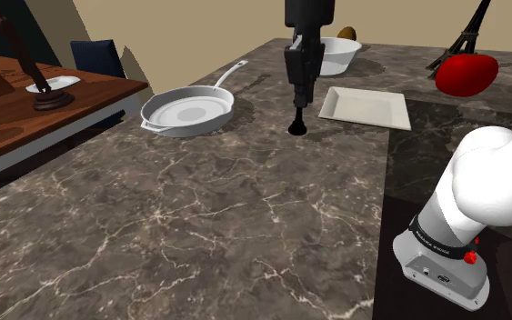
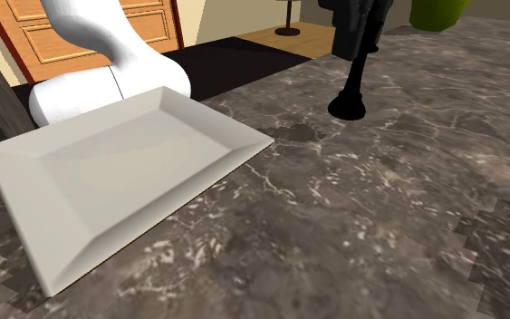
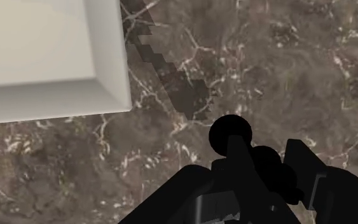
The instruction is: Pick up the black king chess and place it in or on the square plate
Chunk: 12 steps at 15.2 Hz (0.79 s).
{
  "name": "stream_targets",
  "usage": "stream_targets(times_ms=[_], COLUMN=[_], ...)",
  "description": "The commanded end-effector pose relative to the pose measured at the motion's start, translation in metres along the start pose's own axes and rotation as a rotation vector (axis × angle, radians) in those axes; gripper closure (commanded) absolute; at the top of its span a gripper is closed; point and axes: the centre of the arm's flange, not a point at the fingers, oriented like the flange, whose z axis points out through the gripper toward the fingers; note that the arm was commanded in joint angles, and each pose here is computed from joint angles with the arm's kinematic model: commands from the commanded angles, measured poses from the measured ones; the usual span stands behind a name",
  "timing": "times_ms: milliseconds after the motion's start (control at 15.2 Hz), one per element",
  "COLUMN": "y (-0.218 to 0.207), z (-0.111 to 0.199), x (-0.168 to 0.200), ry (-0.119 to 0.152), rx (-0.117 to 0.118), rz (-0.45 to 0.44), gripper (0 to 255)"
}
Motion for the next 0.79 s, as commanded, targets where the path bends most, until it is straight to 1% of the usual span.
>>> stream_targets(times_ms=[0, 660, 726], y=[-0.001, -0.011, -0.011], z=[-0.011, -0.062, -0.063], x=[-0.001, -0.006, -0.006], ry=[0.000, 0.000, 0.000], rx=[0.000, 0.000, 0.000], rz=[0.000, 0.000, 0.000], gripper=[255, 255, 255])
